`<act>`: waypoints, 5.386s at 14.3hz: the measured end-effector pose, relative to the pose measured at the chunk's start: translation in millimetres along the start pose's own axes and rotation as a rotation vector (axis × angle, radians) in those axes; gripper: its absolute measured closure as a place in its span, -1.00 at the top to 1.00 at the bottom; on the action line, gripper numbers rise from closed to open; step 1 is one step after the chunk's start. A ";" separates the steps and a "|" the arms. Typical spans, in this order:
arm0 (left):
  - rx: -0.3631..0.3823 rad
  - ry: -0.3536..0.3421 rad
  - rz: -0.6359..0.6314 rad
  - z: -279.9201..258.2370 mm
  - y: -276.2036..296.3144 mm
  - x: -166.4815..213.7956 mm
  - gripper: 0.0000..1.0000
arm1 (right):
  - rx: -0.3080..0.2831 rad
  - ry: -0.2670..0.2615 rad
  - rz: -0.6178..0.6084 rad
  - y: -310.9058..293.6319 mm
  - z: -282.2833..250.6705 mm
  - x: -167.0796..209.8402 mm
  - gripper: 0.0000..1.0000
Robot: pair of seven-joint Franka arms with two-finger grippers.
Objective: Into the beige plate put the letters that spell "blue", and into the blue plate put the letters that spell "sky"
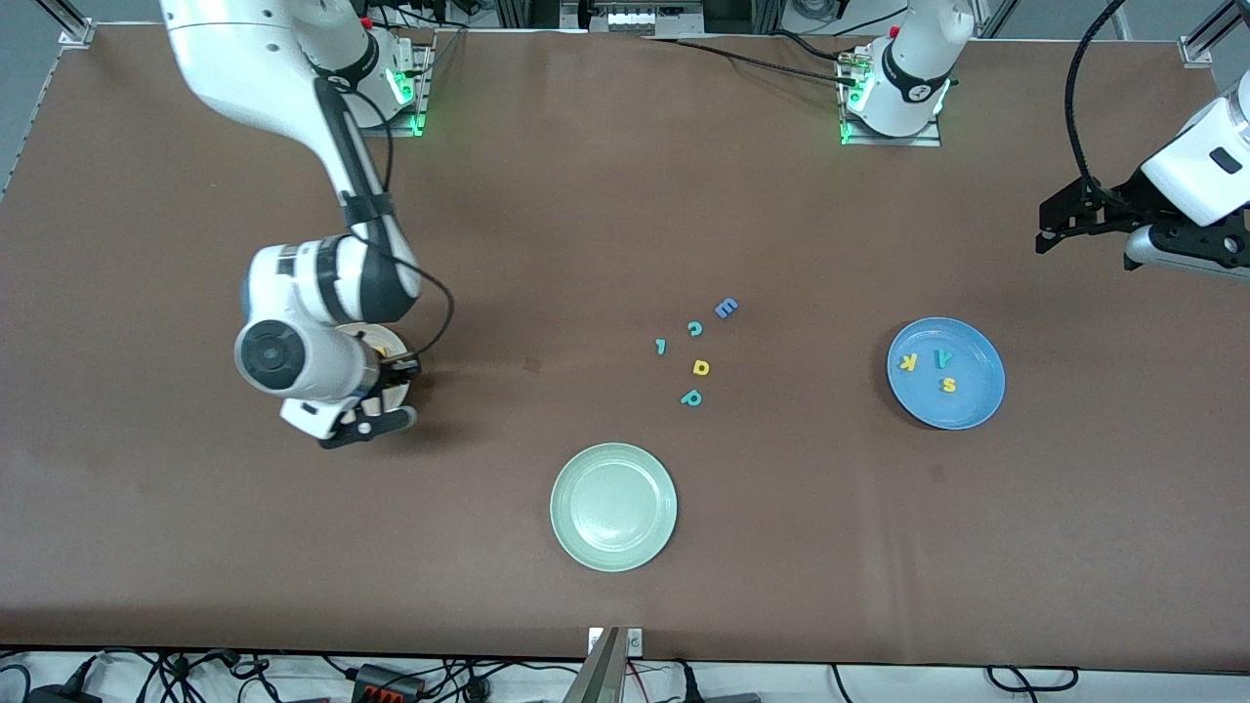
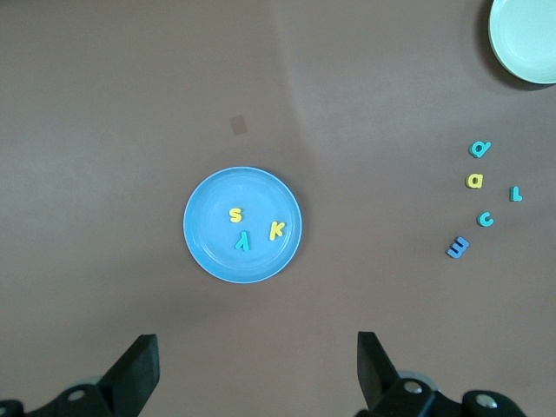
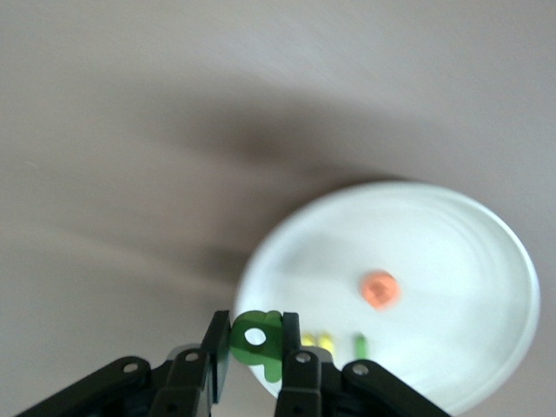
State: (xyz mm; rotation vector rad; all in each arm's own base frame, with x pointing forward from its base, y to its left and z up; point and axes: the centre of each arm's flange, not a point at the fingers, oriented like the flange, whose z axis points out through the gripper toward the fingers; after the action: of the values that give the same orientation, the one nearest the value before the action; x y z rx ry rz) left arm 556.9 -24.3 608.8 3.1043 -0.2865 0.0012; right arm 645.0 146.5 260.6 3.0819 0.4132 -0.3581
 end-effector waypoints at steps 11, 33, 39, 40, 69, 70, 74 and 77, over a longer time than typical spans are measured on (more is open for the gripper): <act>0.000 -0.002 -0.053 0.1 -1.4 -0.4 1.00 | -0.013 -0.066 0.110 97.6 60.0 -18.0 -0.36; -0.001 -0.007 -0.074 0.5 0.8 -0.7 1.00 | 0.094 0.167 0.355 160.1 -236.2 -91.0 1.00; -0.001 -0.008 -0.075 0.5 0.9 -0.7 1.00 | 0.055 0.235 0.341 156.3 -297.5 -114.0 1.00; -0.001 -0.008 -0.075 0.5 0.9 -0.8 1.00 | 0.042 0.245 0.344 163.7 -304.8 -121.9 1.00; -0.002 -0.017 -0.079 1.2 -0.3 -1.9 1.00 | -0.002 0.228 0.289 148.9 -298.4 -204.4 1.00; -0.002 -0.017 -0.079 1.2 -0.3 -1.9 1.00 | -0.003 0.229 0.290 148.9 -299.0 -205.1 1.00; -0.002 -0.017 -0.080 1.2 -0.3 -1.9 1.00 | -0.003 0.232 0.291 148.5 -302.5 -208.8 1.00; -0.002 -0.020 -0.080 1.5 -0.3 -2.3 1.00 | -0.002 0.227 0.295 150.5 -302.0 -210.2 1.00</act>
State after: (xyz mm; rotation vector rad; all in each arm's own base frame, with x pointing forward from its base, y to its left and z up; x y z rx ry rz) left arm 554.7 -23.7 607.3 3.1127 -0.1631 -0.0323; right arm 554.5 -40.5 599.6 3.1238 -0.0431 -0.0014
